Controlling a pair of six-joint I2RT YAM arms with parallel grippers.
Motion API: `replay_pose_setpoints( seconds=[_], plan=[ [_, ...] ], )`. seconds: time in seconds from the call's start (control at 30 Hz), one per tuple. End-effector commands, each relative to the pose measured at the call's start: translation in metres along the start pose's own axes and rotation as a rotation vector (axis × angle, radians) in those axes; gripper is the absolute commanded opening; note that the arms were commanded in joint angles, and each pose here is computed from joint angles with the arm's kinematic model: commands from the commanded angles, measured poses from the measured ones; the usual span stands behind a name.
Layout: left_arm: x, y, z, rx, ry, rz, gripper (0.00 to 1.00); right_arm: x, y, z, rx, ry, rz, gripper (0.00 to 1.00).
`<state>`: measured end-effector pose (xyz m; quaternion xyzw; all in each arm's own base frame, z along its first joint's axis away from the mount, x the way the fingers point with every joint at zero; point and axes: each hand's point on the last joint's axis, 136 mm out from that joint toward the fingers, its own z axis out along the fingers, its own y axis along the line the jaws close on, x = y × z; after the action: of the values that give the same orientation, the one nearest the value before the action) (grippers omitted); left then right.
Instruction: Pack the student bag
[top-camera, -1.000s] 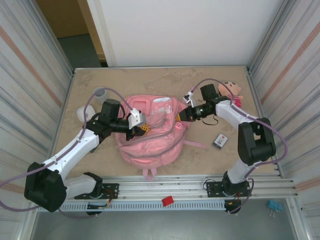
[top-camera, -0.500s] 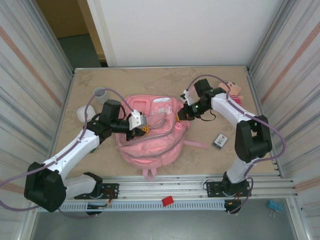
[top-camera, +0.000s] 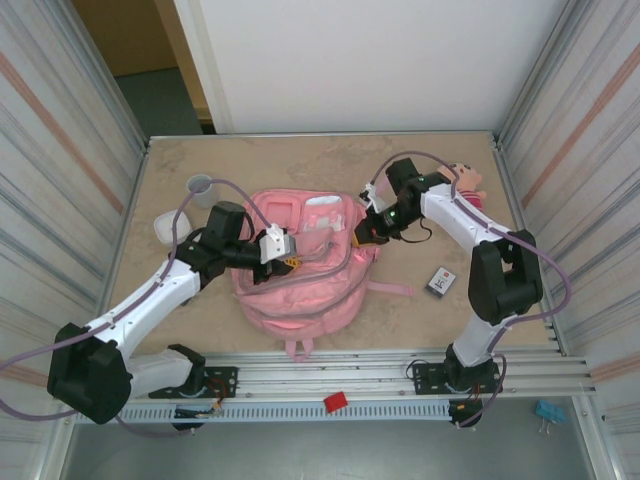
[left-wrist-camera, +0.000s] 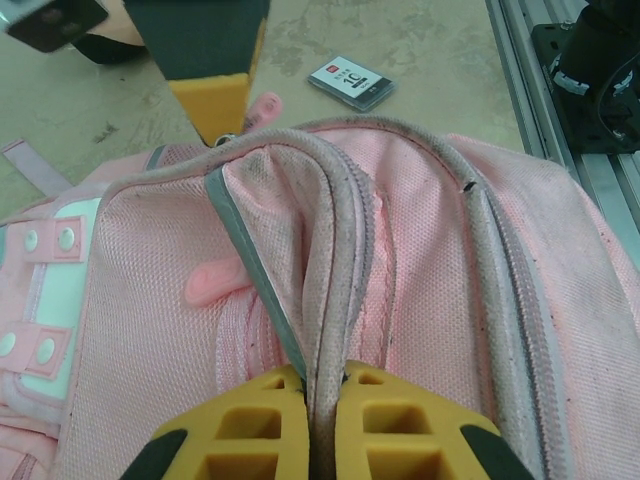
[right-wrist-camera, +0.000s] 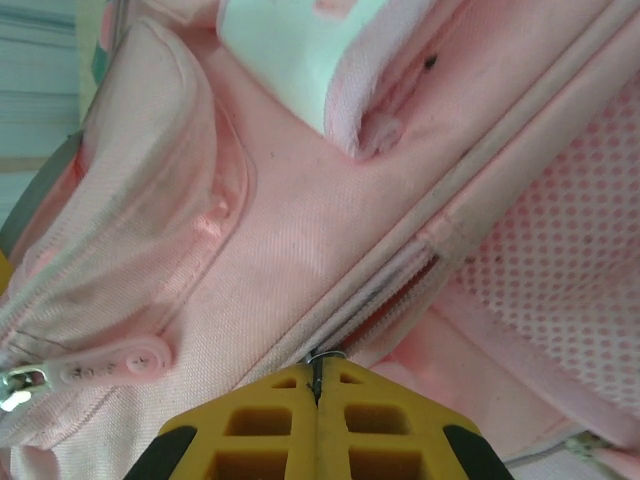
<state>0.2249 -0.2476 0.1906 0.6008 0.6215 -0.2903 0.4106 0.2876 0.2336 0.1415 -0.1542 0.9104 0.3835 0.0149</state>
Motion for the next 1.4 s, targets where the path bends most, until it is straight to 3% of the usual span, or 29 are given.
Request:
replay_pose_setpoints(
  seconds=[0.0, 0.3, 0.57, 0.93, 1.07, 1.37],
  plan=[
    [-0.02, 0.017, -0.004, -0.067, -0.06, 0.072, 0.03, 0.011, 0.025, 0.001, -0.144, -0.006, 0.015, 0.07],
    [-0.028, 0.014, -0.01, -0.077, -0.098, 0.087, 0.03, 0.017, 0.02, 0.011, -0.207, -0.032, 0.022, 0.23],
    [-0.03, 0.015, -0.011, -0.081, -0.105, 0.087, 0.03, 0.025, 0.008, 0.008, -0.162, -0.051, 0.039, 0.25],
    [-0.032, 0.018, -0.012, -0.107, -0.113, 0.085, 0.03, 0.033, 0.011, 0.009, -0.201, -0.064, 0.036, 0.14],
    [-0.031, 0.02, -0.012, -0.114, -0.108, 0.082, 0.03, 0.033, 0.011, 0.007, -0.206, -0.088, 0.039, 0.05],
    [-0.015, 0.038, -0.006, -0.218, 0.008, 0.055, 0.03, 0.04, 0.051, -0.023, -0.235, -0.178, -0.039, 0.0]
  ],
)
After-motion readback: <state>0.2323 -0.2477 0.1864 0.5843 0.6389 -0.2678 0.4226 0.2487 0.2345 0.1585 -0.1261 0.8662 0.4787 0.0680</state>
